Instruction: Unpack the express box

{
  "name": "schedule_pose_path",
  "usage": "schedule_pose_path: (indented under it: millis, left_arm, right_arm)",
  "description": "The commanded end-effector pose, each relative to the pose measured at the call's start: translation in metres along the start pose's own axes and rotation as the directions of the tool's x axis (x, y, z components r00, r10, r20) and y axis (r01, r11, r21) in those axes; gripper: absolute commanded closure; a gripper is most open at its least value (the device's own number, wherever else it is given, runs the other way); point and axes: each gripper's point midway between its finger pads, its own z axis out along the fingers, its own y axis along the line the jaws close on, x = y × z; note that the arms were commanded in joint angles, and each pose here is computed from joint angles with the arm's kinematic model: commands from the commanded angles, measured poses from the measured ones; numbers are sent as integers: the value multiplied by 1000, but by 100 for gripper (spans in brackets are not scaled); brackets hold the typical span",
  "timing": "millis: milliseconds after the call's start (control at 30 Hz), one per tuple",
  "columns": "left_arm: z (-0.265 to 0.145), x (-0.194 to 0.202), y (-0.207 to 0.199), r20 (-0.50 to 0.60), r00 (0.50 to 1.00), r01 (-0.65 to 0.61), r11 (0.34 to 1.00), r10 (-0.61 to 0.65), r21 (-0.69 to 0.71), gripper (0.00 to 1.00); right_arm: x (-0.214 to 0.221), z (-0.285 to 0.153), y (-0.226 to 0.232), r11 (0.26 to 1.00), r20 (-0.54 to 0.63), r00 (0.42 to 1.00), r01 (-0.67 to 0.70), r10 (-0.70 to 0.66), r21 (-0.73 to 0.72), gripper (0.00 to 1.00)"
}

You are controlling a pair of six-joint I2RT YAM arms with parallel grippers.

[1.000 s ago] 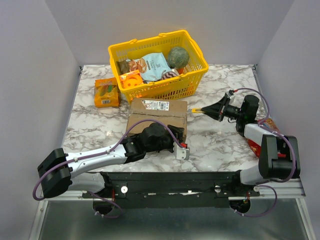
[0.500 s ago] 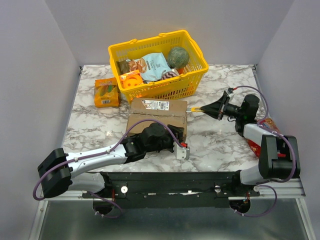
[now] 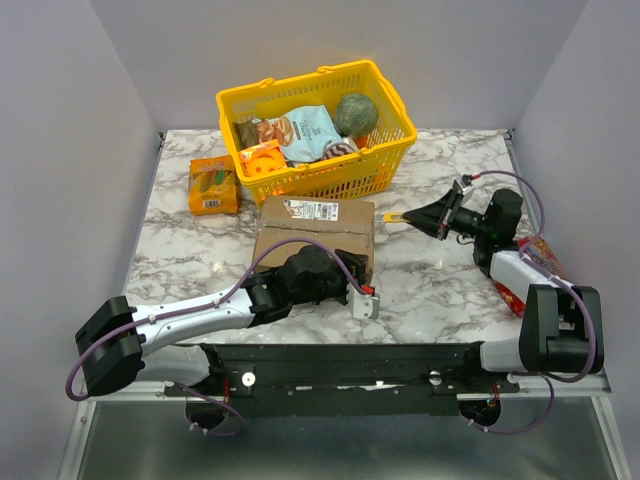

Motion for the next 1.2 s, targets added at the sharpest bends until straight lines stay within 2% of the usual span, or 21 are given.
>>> schedule_pose_path:
  millis: [0, 500, 833, 1133, 1167]
  left_arm:
    - [-1, 7, -7, -25, 1000, 17, 1000, -16, 8, 36]
    - [2, 7, -8, -22, 1000, 23, 1000, -23, 13, 36]
    - [4, 7, -8, -19, 999, 27, 1000, -27, 10, 36]
    - [4, 9, -8, -21, 999, 27, 1000, -27, 5, 36]
    - [4, 9, -9, -21, 999, 25, 1000, -25, 8, 36]
  right_arm:
    - [0, -3, -15, 999, 35, 999, -18, 17, 43, 100]
    - [-3, 0, -24, 997, 24, 998, -54, 52, 58, 100]
    - [4, 2, -8, 999, -81, 996, -41, 39, -25, 99]
    - [13, -1, -3, 999, -116, 993, -40, 37, -26, 100]
    - [15, -1, -6, 997, -123, 990, -71, 70, -6, 100]
